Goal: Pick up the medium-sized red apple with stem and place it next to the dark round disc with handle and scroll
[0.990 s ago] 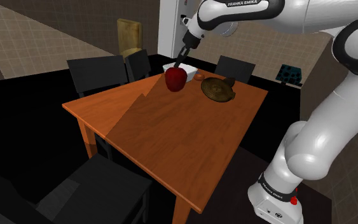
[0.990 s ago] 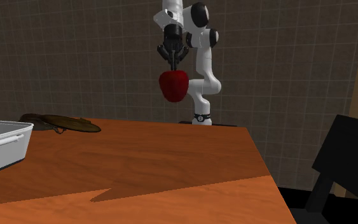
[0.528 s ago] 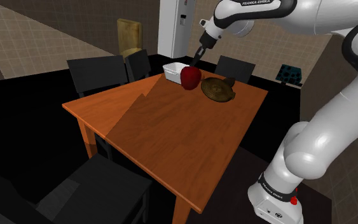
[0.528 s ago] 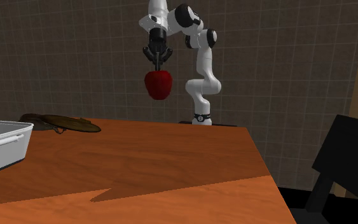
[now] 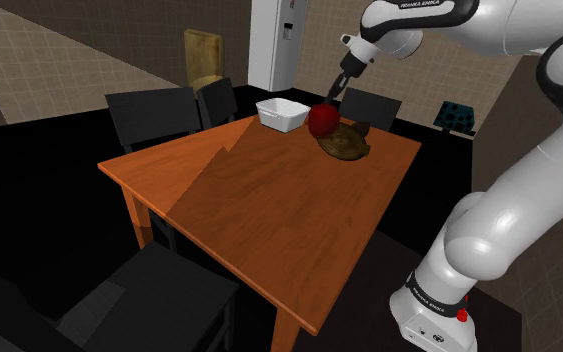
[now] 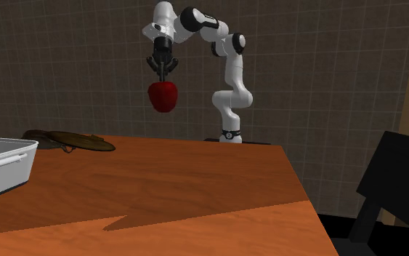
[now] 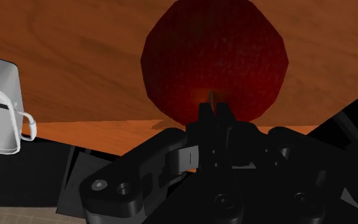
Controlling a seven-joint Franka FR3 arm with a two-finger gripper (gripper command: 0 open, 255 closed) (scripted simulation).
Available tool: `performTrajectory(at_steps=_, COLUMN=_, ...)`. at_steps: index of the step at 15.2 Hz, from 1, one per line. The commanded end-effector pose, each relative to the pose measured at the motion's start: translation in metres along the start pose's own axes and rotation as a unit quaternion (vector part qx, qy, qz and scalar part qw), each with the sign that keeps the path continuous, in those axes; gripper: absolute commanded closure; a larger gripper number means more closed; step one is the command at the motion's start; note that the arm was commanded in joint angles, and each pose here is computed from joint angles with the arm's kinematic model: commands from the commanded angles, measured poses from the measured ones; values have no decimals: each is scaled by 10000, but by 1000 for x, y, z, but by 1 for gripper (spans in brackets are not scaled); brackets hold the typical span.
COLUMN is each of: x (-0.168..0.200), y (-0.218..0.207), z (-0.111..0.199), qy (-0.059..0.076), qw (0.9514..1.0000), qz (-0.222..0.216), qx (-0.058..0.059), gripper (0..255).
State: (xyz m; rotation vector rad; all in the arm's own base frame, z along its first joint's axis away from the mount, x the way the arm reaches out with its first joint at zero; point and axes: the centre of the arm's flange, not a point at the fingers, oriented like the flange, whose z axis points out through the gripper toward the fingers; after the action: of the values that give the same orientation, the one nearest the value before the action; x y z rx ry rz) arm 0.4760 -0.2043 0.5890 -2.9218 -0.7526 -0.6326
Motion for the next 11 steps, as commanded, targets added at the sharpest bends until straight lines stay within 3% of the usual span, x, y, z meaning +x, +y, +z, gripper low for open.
performTrajectory(at_steps=1, x=-20, y=17, z=-7, qy=1, qw=10000, qz=-8, qx=1, gripper=255)
performTrajectory(at_steps=11, x=-112, y=103, z=-44, qy=1, qw=10000, qz=-8, qx=1, gripper=255)
